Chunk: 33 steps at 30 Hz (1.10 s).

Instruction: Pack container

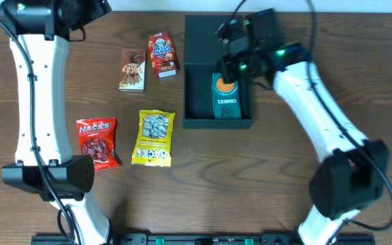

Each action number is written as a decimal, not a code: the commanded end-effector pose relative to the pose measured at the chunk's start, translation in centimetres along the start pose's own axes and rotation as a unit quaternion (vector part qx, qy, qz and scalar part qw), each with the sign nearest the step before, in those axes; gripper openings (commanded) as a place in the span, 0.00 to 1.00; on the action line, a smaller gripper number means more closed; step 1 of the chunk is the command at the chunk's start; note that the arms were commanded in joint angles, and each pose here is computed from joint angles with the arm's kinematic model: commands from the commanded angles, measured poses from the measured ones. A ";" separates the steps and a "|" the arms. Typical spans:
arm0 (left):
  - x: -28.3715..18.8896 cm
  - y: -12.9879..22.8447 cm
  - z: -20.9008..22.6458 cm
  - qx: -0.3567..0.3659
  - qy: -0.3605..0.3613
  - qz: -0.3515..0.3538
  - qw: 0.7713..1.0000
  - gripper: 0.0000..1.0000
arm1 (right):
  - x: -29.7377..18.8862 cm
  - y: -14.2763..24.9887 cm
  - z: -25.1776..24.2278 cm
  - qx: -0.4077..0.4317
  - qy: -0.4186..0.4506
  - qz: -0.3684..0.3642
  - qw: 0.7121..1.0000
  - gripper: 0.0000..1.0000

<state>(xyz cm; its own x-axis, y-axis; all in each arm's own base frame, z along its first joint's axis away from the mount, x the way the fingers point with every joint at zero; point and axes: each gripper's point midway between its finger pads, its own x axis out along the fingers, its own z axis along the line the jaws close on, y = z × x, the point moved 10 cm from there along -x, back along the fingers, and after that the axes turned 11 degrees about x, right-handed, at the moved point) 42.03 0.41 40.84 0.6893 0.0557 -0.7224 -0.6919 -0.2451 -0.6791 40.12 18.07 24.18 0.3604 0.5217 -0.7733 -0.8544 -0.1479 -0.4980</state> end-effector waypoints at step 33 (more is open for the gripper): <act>0.2 0.2 0.2 0.052 -0.006 0.011 0.999 0.87 | 10.3 5.3 -3.2 0.180 0.263 0.056 0.946 0.02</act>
<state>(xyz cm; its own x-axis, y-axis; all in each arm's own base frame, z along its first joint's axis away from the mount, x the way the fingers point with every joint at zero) 41.85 0.47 40.68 0.6772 0.0567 -0.7336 -0.7189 -0.1616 -0.6761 40.22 20.90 12.83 0.3020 0.0864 -0.9494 -0.9516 0.0868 -0.2948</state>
